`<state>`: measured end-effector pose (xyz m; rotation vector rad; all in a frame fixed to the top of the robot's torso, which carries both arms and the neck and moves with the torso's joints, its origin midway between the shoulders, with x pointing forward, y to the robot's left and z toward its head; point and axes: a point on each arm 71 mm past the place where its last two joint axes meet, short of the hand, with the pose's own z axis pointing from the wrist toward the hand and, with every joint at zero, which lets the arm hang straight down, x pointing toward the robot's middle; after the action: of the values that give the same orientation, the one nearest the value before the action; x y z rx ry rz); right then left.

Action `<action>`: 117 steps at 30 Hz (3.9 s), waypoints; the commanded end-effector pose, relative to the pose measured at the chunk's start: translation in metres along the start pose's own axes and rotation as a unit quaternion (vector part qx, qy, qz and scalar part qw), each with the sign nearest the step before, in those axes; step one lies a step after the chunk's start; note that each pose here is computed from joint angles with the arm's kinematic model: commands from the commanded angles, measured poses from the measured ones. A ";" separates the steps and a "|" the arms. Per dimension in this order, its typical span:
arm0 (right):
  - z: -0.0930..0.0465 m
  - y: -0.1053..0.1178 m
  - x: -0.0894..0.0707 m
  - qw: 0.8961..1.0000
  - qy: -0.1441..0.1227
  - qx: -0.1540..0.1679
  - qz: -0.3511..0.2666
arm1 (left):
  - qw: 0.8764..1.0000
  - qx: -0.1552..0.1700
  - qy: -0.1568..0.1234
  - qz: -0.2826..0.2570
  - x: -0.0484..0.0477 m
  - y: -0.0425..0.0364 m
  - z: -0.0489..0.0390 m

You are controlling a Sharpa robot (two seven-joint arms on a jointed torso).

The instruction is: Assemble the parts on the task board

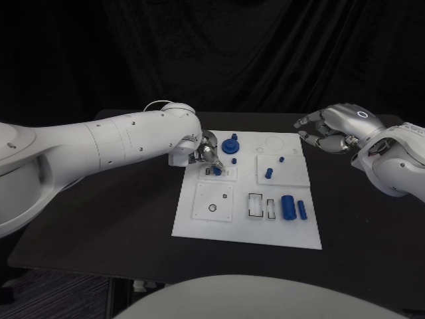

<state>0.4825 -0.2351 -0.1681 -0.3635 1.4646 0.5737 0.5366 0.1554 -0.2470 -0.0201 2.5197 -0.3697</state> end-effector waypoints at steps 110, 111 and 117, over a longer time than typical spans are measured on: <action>-0.020 -0.023 0.000 0.998 -0.002 0.055 0.010 | 0.957 0.090 -0.261 -0.093 0.0850 0.0278 -0.0074; -0.020 -0.023 0.000 0.998 -0.002 0.055 0.010 | 0.957 0.090 -0.261 -0.093 0.0851 0.0281 -0.0074; -0.020 -0.023 0.000 0.998 -0.002 0.055 0.010 | 0.958 0.088 -0.259 -0.092 0.0857 0.0300 -0.0072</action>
<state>0.4788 -0.2641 -0.1712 -0.2744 1.4861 0.5198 0.4672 0.1794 -0.2912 -0.2719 1.9283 -0.5723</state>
